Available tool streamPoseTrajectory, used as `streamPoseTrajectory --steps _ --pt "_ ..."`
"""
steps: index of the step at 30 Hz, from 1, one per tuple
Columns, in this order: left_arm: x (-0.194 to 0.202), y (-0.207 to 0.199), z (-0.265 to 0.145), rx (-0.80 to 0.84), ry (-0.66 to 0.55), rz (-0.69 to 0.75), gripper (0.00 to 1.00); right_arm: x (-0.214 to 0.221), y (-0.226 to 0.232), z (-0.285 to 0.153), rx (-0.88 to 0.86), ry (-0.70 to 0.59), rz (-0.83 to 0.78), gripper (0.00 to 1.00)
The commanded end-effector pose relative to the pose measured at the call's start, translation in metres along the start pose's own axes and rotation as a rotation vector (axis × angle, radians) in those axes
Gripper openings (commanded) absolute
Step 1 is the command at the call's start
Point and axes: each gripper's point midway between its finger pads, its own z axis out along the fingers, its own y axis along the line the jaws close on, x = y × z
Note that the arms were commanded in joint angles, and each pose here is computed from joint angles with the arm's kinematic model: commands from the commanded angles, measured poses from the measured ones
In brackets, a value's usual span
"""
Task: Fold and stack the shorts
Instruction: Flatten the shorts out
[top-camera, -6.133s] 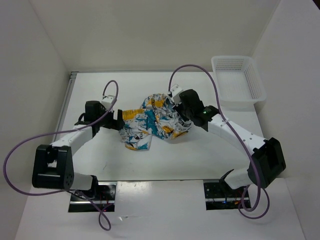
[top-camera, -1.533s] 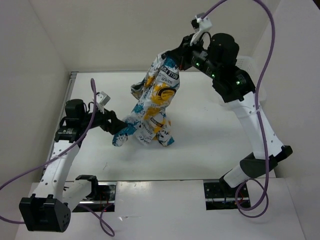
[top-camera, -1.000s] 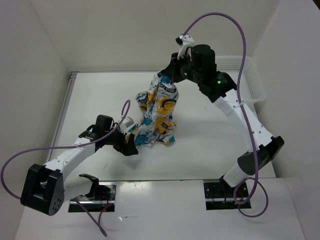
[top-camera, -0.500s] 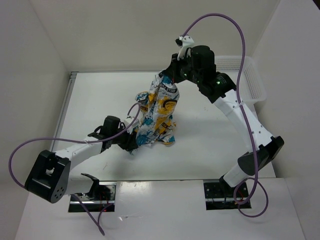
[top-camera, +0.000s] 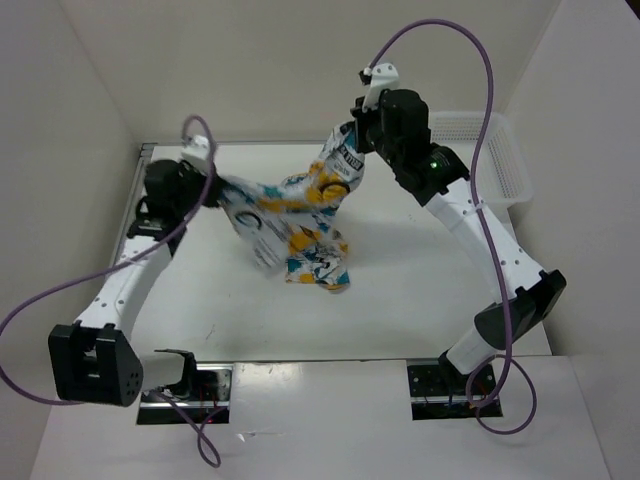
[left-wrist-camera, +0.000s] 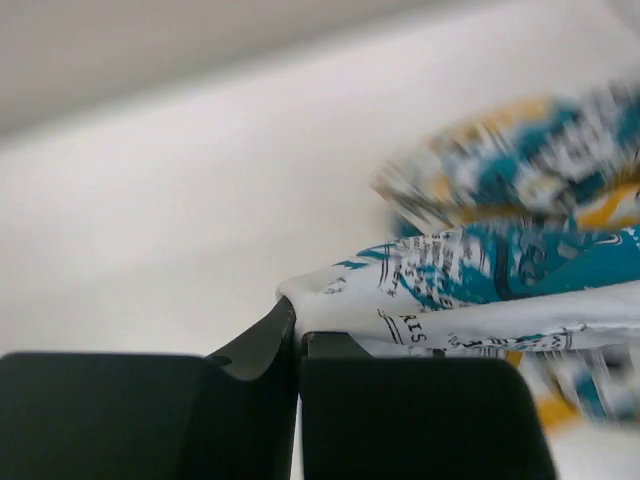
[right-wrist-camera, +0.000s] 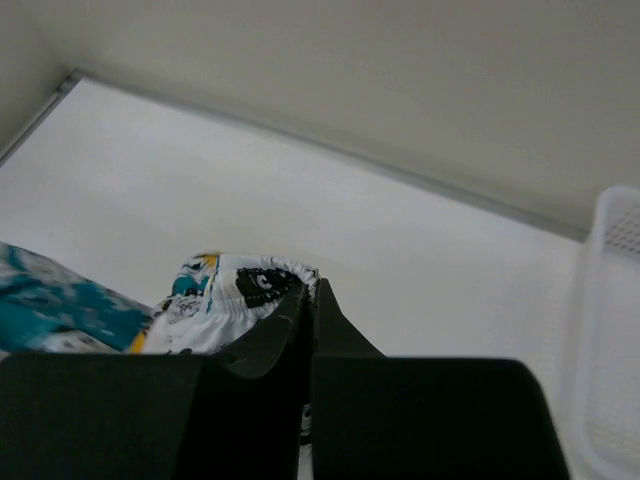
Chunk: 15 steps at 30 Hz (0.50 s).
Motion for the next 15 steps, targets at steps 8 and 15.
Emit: streamPoseTrajectory --steps 8,15 --pt "-0.224 0.065 -0.149 -0.333 -0.562 0.149 0.00 -0.112 -0.076 -0.039 0.300 -0.326 -0.064 0.00" --pt "-0.119 0.024 -0.154 -0.200 -0.291 0.055 0.00 0.041 -0.061 -0.041 0.099 -0.001 -0.359 0.00"
